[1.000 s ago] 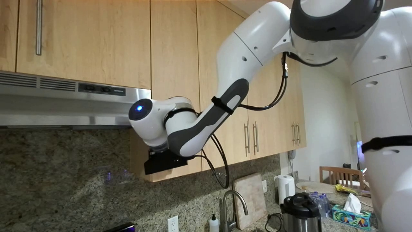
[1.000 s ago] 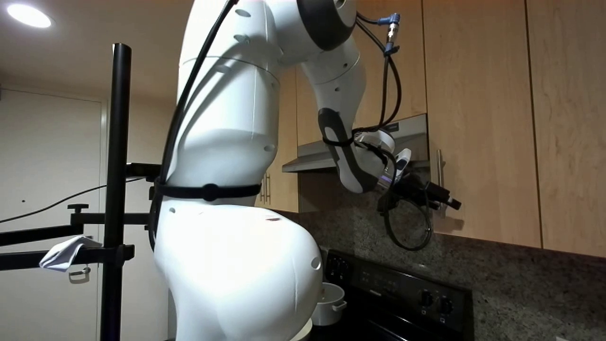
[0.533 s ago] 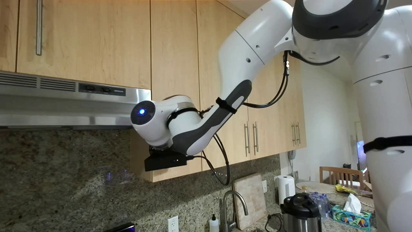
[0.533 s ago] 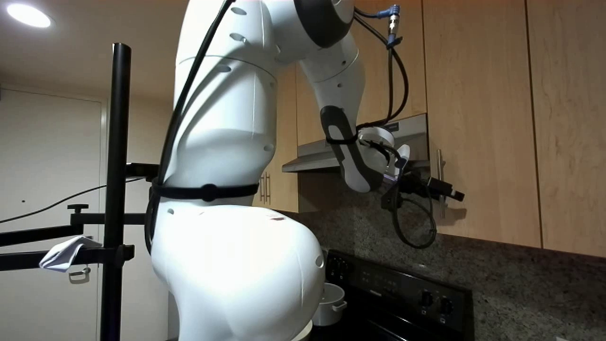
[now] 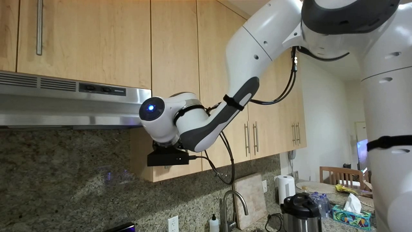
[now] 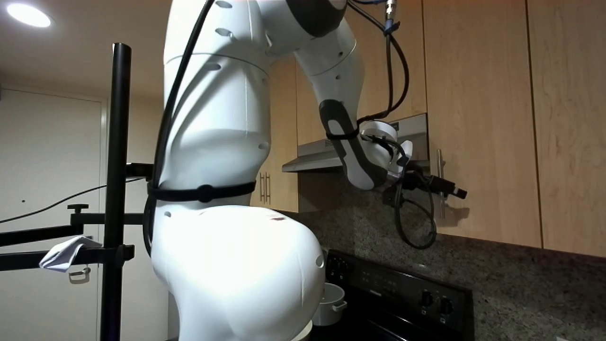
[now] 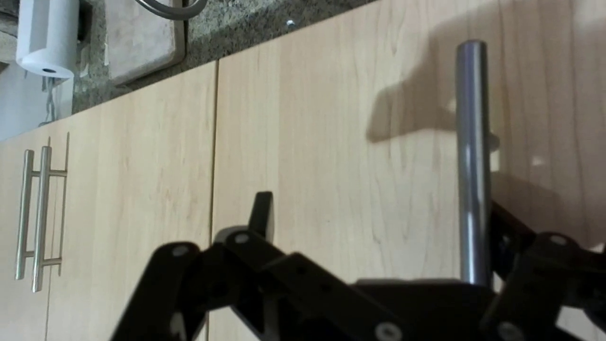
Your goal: Open the drawer
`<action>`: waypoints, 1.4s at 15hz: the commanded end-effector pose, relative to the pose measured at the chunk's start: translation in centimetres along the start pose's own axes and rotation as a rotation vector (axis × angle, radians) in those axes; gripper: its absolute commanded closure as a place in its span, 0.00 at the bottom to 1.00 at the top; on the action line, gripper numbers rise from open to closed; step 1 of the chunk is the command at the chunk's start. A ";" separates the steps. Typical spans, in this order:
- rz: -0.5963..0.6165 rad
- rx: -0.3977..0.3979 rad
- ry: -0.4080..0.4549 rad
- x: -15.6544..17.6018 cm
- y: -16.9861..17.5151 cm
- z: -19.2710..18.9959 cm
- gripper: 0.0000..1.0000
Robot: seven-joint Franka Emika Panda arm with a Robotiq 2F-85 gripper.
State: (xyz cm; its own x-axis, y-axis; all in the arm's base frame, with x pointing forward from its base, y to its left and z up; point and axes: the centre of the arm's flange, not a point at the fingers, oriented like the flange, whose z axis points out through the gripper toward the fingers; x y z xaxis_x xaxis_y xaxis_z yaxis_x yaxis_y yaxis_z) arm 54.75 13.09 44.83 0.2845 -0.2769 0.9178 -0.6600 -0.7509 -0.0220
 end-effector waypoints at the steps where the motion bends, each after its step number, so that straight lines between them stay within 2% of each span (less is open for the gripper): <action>1: 0.053 -0.006 0.019 0.3 4.4 -0.6 0.00; 7: 0.081 0.009 -0.018 0.0 7.0 -1.1 0.00; 21: 0.022 0.088 -0.068 -0.2 11.2 -1.9 0.00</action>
State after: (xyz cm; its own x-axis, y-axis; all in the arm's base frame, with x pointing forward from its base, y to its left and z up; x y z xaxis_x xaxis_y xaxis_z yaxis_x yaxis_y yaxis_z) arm 50.19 10.90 45.45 0.3196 -0.3528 0.8794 -0.5598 -0.8191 -0.1252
